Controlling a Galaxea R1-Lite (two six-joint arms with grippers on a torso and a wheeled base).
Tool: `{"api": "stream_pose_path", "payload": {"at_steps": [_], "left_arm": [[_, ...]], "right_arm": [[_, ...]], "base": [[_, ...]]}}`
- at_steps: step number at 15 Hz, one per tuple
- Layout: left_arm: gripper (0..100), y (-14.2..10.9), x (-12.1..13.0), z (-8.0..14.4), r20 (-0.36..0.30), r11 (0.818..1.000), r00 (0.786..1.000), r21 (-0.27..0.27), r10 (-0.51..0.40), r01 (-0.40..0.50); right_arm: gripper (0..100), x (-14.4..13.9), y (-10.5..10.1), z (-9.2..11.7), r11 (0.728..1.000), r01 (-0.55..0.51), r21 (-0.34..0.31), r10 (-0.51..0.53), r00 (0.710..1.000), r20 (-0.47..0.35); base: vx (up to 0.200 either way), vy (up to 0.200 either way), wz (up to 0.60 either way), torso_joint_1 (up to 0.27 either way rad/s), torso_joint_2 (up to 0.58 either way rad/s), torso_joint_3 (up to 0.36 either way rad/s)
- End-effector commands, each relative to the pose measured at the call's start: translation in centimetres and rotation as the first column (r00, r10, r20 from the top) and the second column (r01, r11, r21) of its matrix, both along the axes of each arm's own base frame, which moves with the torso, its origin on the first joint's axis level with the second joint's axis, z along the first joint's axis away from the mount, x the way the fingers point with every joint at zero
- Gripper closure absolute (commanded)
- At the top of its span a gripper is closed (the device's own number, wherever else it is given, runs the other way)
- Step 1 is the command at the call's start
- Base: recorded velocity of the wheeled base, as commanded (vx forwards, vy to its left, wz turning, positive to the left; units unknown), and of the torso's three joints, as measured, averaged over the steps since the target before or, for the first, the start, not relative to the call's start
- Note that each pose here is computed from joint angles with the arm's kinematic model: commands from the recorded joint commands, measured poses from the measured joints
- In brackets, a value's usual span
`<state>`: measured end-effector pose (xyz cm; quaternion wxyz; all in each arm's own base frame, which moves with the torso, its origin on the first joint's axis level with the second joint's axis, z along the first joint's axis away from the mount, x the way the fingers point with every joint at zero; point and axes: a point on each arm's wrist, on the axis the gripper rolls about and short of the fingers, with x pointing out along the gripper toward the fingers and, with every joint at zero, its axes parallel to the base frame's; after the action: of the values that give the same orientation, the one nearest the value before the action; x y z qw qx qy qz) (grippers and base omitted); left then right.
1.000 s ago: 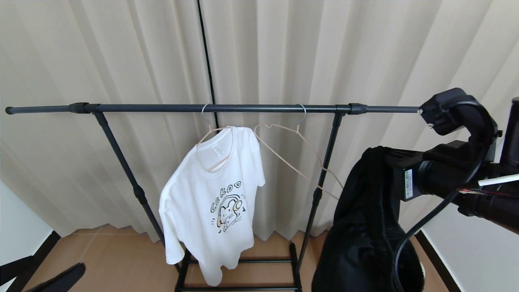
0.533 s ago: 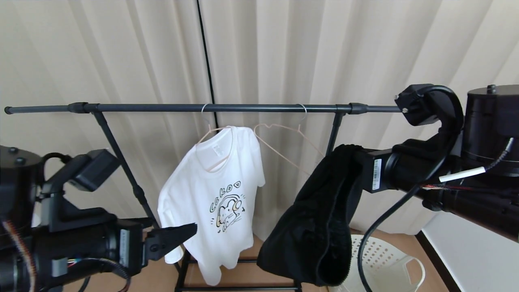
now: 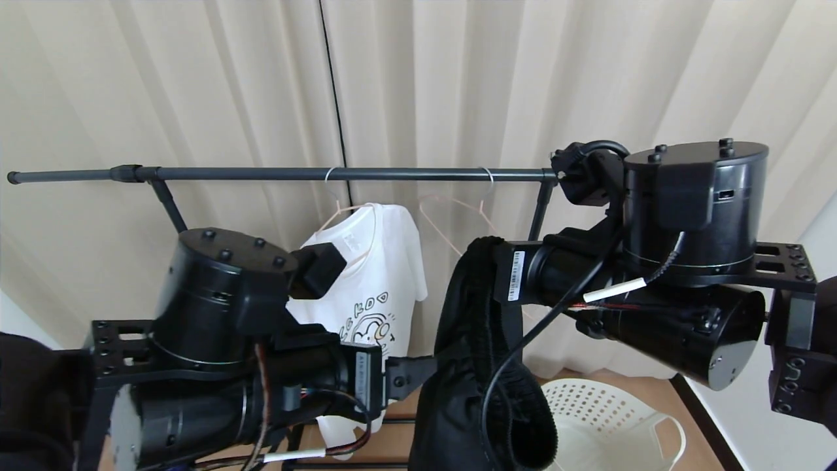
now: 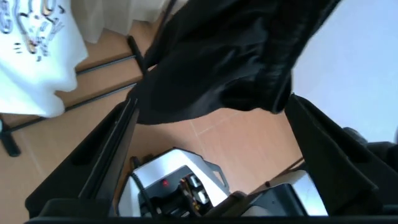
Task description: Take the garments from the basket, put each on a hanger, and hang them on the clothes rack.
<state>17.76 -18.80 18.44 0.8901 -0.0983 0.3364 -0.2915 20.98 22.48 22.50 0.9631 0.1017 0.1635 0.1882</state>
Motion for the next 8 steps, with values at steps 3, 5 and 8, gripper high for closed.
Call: {"api": "stream_pose_path", "payload": {"at_steps": [3,5,8], "left_arm": [[0,-4.6,1.9,-1.1,-0.057,1.000,0.998,-0.030,-0.006,0.004],[0,-5.6,3.0,-1.4,-0.048,0.999,0.999,-0.024,0.020,-0.021],[0,-6.5,4.8,-2.0,-0.032,0.994,0.994,-0.007,0.106,-0.107]], "right_arm": [[100,0.2,1.0,-1.4,1.000,-0.014,-0.015,0.014,1.000,-0.023],[100,0.0,1.0,-1.2,1.000,-0.016,-0.009,0.016,1.000,-0.021],[100,-0.3,1.0,-1.0,1.000,-0.021,-0.004,0.021,1.000,-0.017]], "base": [[0.000,0.000,0.00,0.000,0.00,0.000],[0.000,0.000,0.00,0.000,0.00,0.000],[0.000,0.000,0.00,0.000,0.00,0.000]]}}
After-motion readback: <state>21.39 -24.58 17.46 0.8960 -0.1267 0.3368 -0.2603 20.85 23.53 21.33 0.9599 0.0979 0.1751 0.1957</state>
